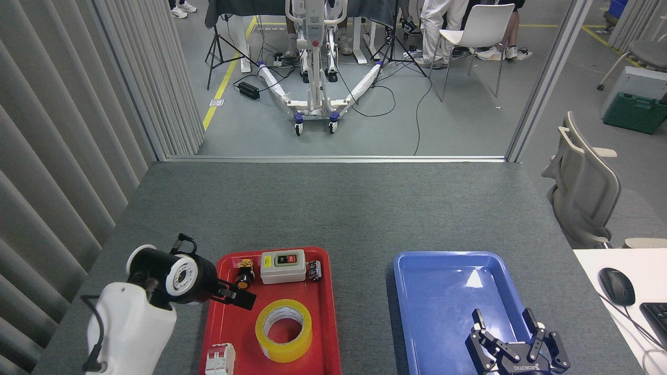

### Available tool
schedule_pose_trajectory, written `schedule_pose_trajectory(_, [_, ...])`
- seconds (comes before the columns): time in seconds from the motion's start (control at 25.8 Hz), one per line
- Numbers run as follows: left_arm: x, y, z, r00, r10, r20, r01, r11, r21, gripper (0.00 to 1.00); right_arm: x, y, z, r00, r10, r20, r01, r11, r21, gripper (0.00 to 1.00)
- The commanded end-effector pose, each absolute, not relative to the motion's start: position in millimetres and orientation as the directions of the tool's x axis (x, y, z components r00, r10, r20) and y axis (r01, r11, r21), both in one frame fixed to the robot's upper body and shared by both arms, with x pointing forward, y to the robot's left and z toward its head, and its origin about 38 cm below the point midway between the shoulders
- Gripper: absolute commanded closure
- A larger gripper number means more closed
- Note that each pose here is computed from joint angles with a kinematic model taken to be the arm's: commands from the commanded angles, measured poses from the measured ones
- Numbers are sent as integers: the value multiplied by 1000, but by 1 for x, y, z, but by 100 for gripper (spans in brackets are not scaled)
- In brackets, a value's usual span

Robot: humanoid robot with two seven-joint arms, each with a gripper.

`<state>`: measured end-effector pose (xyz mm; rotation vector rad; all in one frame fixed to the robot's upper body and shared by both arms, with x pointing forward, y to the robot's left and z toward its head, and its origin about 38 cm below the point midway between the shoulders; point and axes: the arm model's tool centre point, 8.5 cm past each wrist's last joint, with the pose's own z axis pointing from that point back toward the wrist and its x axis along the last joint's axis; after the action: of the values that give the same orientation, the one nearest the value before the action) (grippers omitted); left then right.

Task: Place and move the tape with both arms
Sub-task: 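Lower the left gripper onto the yellow tape roll and grasp it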

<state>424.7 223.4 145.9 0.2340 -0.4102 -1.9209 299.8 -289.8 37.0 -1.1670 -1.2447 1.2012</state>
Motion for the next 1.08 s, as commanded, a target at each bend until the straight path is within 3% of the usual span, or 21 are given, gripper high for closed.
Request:
schedule_pose_trajectory(0.0, [440,204,133,-383,-920,77,898,-352,263,1,299,-288,34,-24,999,38,-17,37,-999,0])
schedule_pose_trajectory(0.15, [442,189,127,-389,-916,101,902,-355,246,1,300,-288,35,-24,999,39,-34,38,-999,0])
schedule_pose_trajectory(0.27, [447,194,114,-364,-926,103,921,-342,188,1,299,-288,33,-24,999,38,-38,37,-999,0])
schedule_pose_trajectory(0.39, [447,184,100,-373,-923,97,924,-360,130,11,299,-287,37,-31,999,40,-25,40,-999,0])
schedule_pose_trajectory(0.7, [448,185,79,-348,-935,66,937,-346,40,12,295,-290,40,-20,999,33,-20,32,-999,1])
schedule_pose_trajectory(0.89, [451,178,75,-346,-935,81,938,-346,16,17,293,-292,38,23,1000,14,-20,14,-1000,5])
schedule_pose_trajectory(1.05, [457,178,72,-336,-938,86,941,-331,72,17,293,-291,36,13,1000,-9,-27,-9,-1000,2])
